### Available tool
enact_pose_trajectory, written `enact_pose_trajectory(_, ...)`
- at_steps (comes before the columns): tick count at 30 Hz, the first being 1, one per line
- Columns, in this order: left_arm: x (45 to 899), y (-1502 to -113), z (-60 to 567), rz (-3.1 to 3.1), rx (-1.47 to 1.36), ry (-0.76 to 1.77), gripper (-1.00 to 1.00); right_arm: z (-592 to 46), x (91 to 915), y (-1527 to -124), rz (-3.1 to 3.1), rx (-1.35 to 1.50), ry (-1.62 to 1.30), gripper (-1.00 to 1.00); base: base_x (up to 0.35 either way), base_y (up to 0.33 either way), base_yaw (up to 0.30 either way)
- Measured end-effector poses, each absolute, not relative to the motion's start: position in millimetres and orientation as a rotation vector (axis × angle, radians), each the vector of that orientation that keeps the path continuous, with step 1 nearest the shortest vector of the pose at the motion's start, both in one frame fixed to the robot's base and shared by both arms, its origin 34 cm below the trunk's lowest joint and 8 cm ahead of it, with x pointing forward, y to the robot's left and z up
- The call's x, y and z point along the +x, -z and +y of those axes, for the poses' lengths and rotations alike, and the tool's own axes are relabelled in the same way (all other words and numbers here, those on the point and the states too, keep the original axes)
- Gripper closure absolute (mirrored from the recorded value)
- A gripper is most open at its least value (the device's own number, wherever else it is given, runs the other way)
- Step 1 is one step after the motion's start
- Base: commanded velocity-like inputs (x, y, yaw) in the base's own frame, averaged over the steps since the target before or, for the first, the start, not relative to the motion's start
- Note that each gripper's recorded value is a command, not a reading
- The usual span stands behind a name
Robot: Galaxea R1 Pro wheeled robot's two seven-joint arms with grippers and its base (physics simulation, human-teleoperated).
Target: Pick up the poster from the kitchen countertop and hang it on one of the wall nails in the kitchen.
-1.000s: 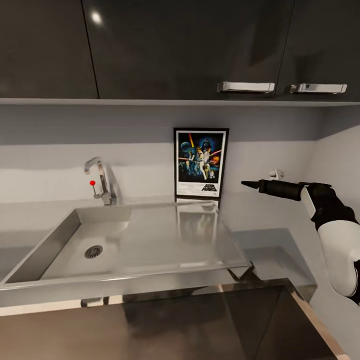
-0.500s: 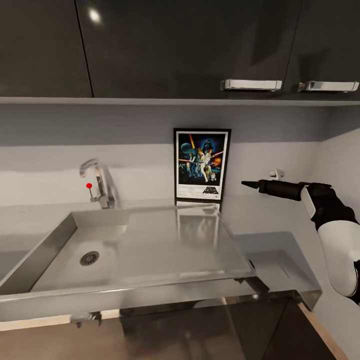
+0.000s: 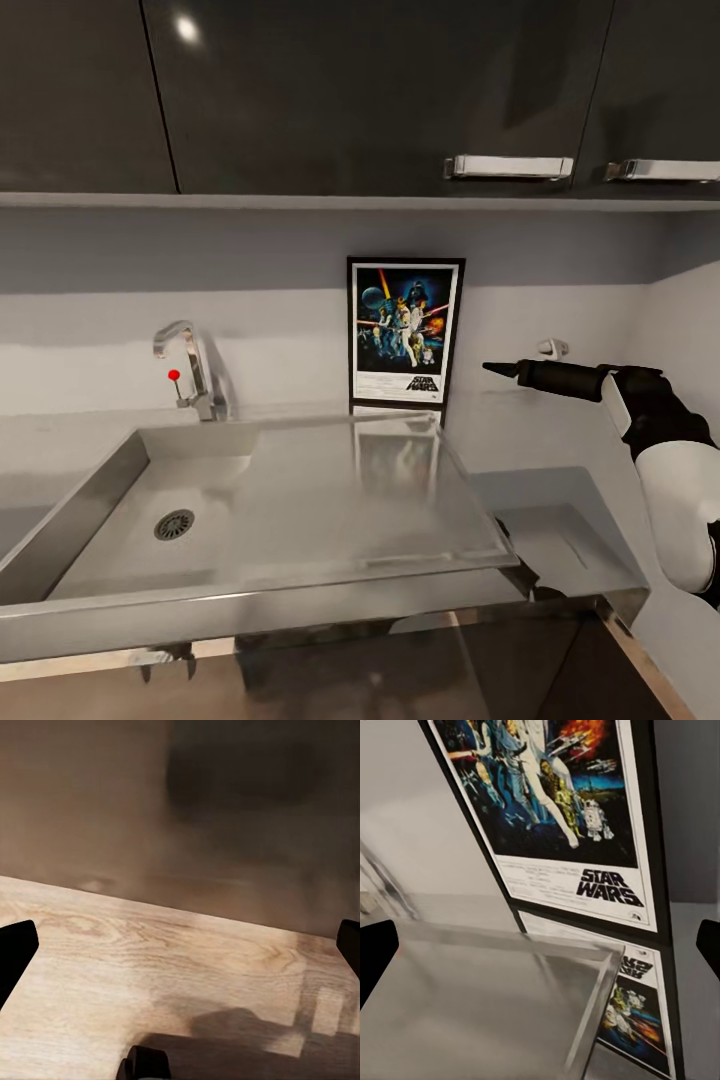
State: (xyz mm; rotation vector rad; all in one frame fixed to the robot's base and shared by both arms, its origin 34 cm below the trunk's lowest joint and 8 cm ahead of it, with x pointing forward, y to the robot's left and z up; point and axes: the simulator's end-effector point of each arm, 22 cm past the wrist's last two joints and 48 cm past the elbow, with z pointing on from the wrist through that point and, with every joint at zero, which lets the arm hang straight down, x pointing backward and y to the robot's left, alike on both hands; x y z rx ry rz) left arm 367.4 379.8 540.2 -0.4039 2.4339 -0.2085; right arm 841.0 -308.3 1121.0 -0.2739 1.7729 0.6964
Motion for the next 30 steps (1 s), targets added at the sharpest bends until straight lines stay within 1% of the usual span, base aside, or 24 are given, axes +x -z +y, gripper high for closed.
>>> enact_pose_trajectory(8, 367.3, -540.3, 380.0, 2.434, -0.404, 0.208, -1.0, -308.0, 841.1, -1121.2, 1.773, -0.273, -0.696, -1.0, 0.135, 0.0, 0.0)
enact_pose_trajectory(17, 367.3, -540.2, 379.9, 2.434, -0.404, 0.208, -1.0, -308.1, 841.1, -1121.2, 1.772, -0.273, -0.697, -1.0, 0.032, 0.0, 0.0)
enact_pose_trajectory(24, 367.3, -540.4, 380.3, 2.434, -0.404, 0.208, -1.0, -308.4, 840.9, -1121.6, 1.772, -0.273, -0.696, -1.0, 0.154, -0.026, 0.0)
enact_pose_trajectory(30, 367.6, -540.4, 380.0, 2.433, -0.404, 0.208, -1.0, -308.5, 841.1, -1121.2, 1.773, -0.273, -0.696, -1.0, 0.05, -0.01, 0.0)
